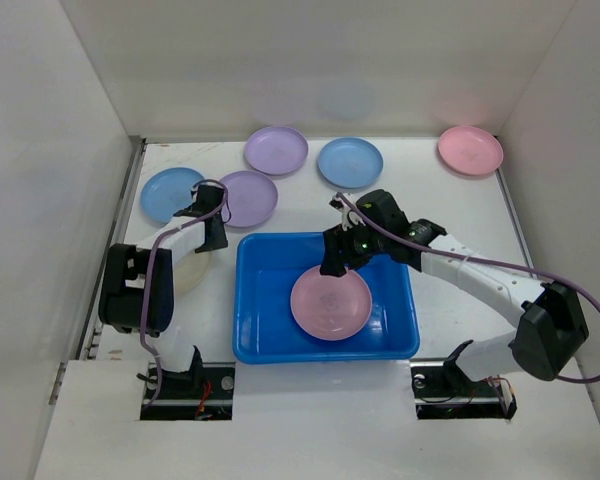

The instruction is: Place the plates into the plastic bin on the countertop

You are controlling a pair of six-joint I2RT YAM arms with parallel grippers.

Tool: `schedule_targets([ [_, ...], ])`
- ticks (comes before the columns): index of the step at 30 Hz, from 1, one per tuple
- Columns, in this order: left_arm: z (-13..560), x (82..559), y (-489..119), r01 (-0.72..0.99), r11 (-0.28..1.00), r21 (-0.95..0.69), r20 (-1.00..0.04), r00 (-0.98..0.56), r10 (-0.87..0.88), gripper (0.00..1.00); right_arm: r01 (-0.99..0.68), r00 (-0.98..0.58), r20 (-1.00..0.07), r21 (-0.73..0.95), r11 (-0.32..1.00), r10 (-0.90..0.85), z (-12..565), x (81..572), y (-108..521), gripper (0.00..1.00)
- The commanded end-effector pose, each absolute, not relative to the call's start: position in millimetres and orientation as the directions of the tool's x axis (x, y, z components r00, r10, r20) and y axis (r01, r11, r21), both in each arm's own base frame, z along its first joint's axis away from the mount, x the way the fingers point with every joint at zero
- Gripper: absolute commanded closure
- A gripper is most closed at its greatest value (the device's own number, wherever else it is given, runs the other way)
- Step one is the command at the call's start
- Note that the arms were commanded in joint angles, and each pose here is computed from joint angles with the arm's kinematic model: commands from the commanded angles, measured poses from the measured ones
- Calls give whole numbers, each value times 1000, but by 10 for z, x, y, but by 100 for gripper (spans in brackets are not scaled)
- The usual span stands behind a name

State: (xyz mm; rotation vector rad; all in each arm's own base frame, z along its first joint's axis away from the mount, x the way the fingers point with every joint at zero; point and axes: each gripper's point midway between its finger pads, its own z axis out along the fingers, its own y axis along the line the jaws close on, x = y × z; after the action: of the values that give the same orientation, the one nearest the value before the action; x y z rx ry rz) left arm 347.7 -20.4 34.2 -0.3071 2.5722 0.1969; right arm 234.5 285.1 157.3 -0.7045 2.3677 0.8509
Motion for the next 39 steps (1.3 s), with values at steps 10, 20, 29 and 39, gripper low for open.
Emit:
schedule_targets([
  [10,227,3328,-174,-303,949,91,-464,-856,-228,99,-617,-709,-654,396,680,-263,1715,2466,2844,29],
  [20,1109,3282,-96,-313,947,74,-561,-798,-220,100,-572,-721,-660,396,718,-211,1764,2635,2721,30],
  [29,2126,3357,-317,-185,973,138,-678,-733,-43,100,-416,-717,-697,416,809,-11,2047,3108,2265,31],
  [39,2623,3014,-2094,307,935,179,-685,-643,343,100,-63,-578,-756,418,906,308,2443,3606,1100,29],
])
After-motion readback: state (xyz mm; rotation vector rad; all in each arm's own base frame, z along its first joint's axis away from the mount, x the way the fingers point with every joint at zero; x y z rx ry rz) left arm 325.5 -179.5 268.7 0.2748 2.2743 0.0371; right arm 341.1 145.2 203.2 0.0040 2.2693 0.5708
